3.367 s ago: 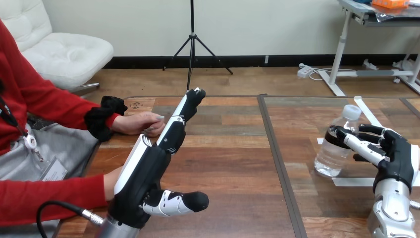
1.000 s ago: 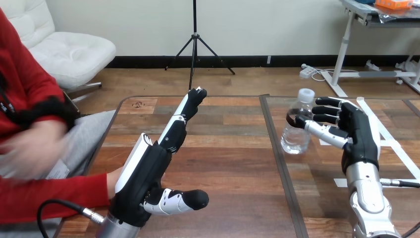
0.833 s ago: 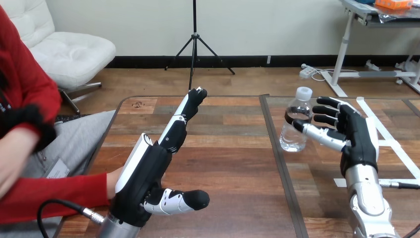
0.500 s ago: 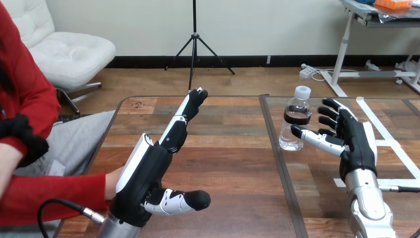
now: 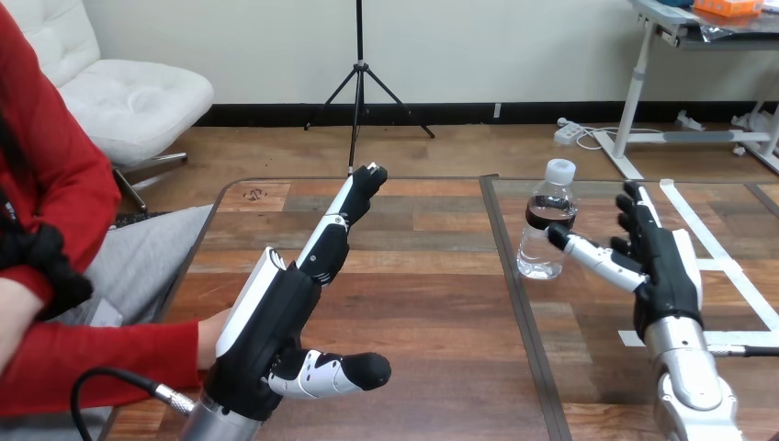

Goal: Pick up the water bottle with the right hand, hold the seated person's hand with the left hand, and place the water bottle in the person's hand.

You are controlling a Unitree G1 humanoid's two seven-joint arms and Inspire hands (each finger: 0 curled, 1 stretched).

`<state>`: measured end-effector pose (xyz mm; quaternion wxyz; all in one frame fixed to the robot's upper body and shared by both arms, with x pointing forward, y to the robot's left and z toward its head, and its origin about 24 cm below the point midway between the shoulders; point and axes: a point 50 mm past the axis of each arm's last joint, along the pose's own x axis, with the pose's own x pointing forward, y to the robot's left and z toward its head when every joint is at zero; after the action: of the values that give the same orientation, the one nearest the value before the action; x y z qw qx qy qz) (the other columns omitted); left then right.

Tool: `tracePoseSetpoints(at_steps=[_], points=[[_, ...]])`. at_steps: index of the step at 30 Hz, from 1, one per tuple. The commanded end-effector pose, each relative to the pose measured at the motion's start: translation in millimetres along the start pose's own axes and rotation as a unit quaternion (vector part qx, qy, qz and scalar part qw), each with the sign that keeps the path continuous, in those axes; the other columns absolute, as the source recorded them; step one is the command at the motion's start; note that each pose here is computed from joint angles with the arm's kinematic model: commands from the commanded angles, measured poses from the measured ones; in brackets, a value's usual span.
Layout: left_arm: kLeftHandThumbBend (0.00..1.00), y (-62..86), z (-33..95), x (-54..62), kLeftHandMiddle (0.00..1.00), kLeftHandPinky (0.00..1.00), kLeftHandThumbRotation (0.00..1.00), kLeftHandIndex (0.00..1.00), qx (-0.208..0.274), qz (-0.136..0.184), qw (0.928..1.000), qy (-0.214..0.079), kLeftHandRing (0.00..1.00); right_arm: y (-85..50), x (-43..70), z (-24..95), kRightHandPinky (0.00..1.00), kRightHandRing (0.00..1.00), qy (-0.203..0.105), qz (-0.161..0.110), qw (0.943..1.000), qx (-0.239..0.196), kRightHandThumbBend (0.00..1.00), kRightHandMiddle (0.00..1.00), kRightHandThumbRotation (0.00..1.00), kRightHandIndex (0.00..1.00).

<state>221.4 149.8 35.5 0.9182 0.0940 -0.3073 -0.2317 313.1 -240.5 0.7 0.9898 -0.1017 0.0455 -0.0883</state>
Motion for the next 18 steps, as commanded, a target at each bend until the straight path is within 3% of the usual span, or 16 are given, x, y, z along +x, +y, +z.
tracePoseSetpoints(at_steps=[1, 18], points=[[1.00, 11.3, 7.2, 19.6, 1.00, 1.00, 0.78, 1.00, 0.020, 0.009, 0.9989, -0.043, 1.00, -3.5, 12.4, 24.8, 0.95, 0.99, -0.047, -0.004, 0.9988, -0.015, 1.00, 0.98, 0.39, 1.00], [1.00, 10.9, 6.4, 20.9, 1.00, 1.00, 0.80, 1.00, 0.019, 0.010, 0.9988, -0.043, 1.00, -2.3, 13.3, 25.4, 0.93, 1.00, -0.045, -0.011, 0.9984, -0.032, 1.00, 0.99, 0.43, 1.00]])
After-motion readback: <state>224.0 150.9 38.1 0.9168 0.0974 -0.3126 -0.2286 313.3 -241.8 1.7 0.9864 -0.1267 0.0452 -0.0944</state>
